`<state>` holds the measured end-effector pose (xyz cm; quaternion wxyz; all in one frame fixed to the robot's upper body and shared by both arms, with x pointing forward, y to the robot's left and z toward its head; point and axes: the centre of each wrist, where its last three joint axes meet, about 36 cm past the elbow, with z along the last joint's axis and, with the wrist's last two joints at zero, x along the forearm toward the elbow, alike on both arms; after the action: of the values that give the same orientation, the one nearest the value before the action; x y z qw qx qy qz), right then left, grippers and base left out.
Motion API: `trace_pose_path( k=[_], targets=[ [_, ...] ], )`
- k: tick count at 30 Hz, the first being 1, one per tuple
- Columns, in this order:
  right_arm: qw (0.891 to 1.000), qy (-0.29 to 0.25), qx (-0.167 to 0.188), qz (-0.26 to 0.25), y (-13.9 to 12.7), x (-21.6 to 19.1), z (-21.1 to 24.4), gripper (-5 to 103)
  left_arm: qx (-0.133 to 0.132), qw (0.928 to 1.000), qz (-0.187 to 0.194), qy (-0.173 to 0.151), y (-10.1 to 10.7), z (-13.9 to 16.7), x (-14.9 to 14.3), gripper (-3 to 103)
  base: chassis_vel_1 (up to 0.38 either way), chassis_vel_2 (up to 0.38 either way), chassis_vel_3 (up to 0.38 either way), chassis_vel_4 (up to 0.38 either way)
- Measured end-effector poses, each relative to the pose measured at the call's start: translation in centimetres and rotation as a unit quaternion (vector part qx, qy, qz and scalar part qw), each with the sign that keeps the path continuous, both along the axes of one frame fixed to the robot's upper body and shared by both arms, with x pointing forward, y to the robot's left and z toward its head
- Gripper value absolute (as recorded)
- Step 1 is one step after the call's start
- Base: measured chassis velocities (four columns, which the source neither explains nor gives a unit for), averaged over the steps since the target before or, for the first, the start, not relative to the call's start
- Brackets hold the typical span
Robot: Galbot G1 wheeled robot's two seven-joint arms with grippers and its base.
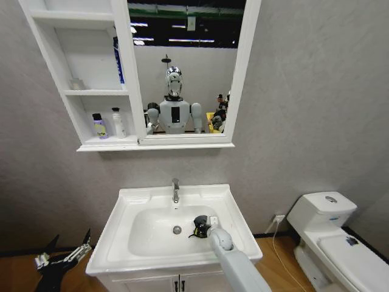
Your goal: Move facial cleanser and shampoo from washbasin to cabinet, then wipe washbasin with towel.
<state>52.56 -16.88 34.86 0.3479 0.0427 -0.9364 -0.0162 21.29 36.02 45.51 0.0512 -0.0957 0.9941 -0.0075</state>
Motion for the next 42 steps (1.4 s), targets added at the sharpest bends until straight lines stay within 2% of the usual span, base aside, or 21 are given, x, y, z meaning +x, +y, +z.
trace_pose_path(
  k=[6,19,33,39,42],
  targets=[
    [1.0,-0.013,-0.004,-0.012,-1.7,-0.4,1.0,5,0.0,1.0,0.0,0.0,0.0,0.0,0.0,100,0.0,0.0,0.0,0.0],
    [1.0,-0.014,-0.005,-0.013,-1.7,-0.8,0.5,5,0.0,1.0,0.0,0.0,0.0,0.0,0.0,100,0.0,0.0,0.0,0.0],
    [0.999,0.016,0.017,0.023,3.1,1.3,-2.3,5,0.0,1.0,0.0,0.0,0.0,0.0,0.0,100,0.0,0.0,0.0,0.0],
    [0.998,0.02,0.025,0.059,5.1,1.6,-3.2,5,0.0,1.0,0.0,0.0,0.0,0.0,0.0,100,0.0,0.0,0.0,0.0],
    [0.996,0.022,0.042,0.075,6.5,1.8,-3.4,5,0.0,1.0,0.0,0.0,0.0,0.0,0.0,100,0.0,0.0,0.0,0.0]
  ],
)
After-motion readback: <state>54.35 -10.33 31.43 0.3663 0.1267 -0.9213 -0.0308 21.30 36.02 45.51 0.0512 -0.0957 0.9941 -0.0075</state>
